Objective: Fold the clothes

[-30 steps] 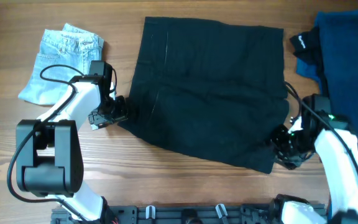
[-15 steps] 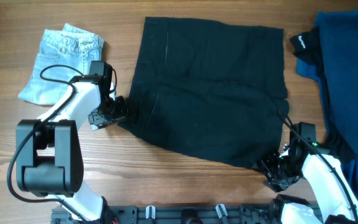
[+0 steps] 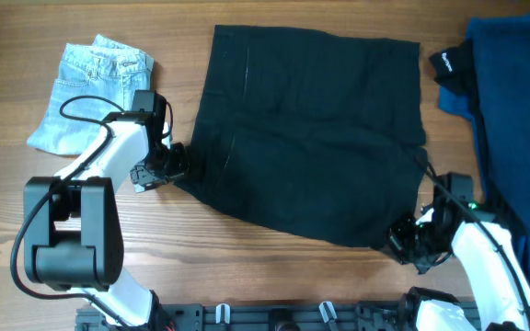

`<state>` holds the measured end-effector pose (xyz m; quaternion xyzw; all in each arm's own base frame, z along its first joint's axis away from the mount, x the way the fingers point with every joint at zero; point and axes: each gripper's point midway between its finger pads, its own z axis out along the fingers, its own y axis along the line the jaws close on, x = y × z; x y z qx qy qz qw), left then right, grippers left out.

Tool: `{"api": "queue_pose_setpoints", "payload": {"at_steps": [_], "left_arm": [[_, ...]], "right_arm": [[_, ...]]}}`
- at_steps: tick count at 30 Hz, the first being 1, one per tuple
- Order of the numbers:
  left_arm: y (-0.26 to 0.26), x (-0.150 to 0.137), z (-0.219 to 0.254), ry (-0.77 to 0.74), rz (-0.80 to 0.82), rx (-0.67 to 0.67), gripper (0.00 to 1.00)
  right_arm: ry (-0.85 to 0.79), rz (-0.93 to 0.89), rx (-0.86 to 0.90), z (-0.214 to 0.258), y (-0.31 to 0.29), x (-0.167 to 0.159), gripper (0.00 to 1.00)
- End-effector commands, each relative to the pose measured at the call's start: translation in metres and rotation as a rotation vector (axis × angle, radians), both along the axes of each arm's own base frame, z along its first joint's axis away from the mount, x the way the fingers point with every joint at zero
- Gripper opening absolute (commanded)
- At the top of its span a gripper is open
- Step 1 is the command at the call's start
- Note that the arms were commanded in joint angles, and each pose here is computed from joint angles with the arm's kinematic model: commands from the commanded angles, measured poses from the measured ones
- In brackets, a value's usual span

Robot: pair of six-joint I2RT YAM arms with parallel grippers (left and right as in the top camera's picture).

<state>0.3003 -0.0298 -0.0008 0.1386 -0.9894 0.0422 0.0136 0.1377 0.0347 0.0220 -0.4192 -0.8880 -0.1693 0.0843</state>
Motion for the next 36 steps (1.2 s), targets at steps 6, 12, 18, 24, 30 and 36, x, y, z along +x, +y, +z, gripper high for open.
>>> {"api": "queue_pose_setpoints", "payload": {"at_steps": [6,12,18,24,30,36], "left_arm": [[-0.009,-0.017,0.025,0.02,-0.015,-0.075,0.97],[-0.009,-0.049,0.039,0.107,0.04,-0.074,0.99],[-0.022,-0.059,0.016,0.124,0.178,-0.147,0.74],[-0.021,-0.057,-0.005,0.098,0.375,-0.147,0.48],[-0.02,-0.028,-0.008,-0.031,0.363,-0.163,0.32],[-0.019,-0.042,-0.006,0.017,0.363,-0.15,0.04]], "right_arm": [[-0.239,0.121,-0.016,0.068,-0.006,0.054,0.04],[-0.275,0.145,-0.026,0.069,-0.008,0.06,0.04],[-0.295,0.148,-0.031,0.069,-0.008,0.064,0.04],[-0.299,0.149,-0.032,0.069,-0.008,0.065,0.04],[-0.309,0.149,-0.031,0.07,-0.008,0.067,0.04],[-0.355,0.206,-0.039,0.082,-0.009,0.074,0.04]]}}
